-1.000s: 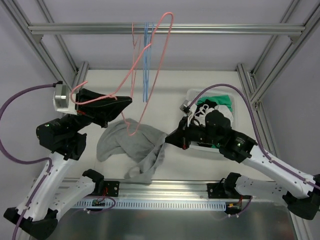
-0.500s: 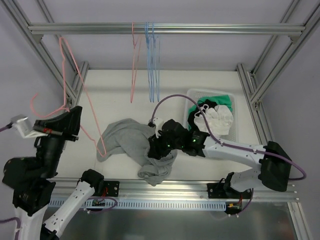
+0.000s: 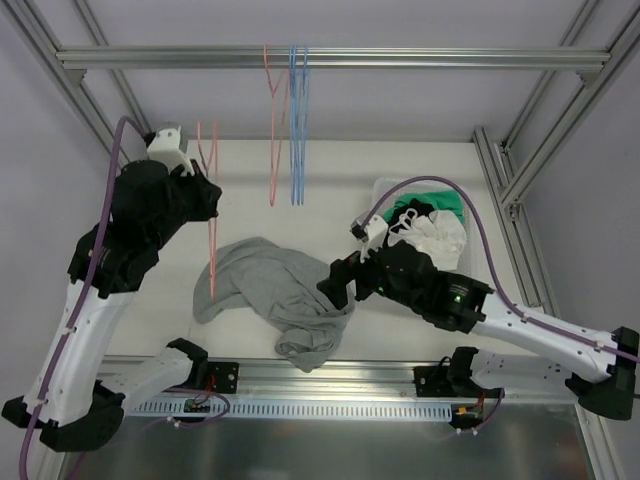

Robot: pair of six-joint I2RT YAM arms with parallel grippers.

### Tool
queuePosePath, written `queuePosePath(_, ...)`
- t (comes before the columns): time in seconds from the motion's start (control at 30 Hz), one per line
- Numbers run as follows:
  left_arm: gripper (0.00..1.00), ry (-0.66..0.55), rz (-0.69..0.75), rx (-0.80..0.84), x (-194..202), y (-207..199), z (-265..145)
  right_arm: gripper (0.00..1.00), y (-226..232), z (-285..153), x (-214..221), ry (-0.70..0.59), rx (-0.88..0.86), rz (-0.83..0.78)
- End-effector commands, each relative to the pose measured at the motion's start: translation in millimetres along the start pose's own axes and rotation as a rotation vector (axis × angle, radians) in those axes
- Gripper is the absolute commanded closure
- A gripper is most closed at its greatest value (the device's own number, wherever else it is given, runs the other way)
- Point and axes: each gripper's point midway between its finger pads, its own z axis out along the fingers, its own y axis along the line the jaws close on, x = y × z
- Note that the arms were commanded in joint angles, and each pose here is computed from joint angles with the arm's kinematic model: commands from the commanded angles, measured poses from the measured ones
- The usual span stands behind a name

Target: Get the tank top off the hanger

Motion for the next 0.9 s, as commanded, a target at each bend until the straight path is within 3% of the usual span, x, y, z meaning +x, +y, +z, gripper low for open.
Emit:
queuePosePath(0.0, 1.00, -0.016, 0.091, 0.160, -43.6, -39.5, 10.4, 0.01, -18.7, -11.8, 6.9, -0.006, 0.064, -0.042)
queuePosePath(0.03, 1.00, 0.051, 0.098, 0.212, -40.4, -48.8, 32.4, 0.00, -18.9, -14.4, 7.3, -0.009, 0.060, -0.042)
queuePosePath(0.07, 1.00, 0.016, 0.085, 0.246, -63.0, -55.8, 29.6, 0.01, -17.9, -18.1, 6.3, -0.019, 0.048, -0.042)
queuePosePath(0.13, 1.00, 0.069, 0.043, 0.261, -68.3, -53.6, 57.0, 0.00, -18.4, -20.8, 7.8, -0.020, 0.044, -0.042)
queuePosePath(0.47, 1.00, 0.042, 0.018, 0.331, -119.5, -71.5, 112.9, 0.00, -20.4, -32.3, 11.7, -0.040, 0.024, -0.054)
queuePosePath(0.87, 1.00, 0.082, 0.011, 0.243, -108.3, -55.6, 161.6, 0.00, -18.3, -29.2, 22.8, -0.007, 0.003, -0.058)
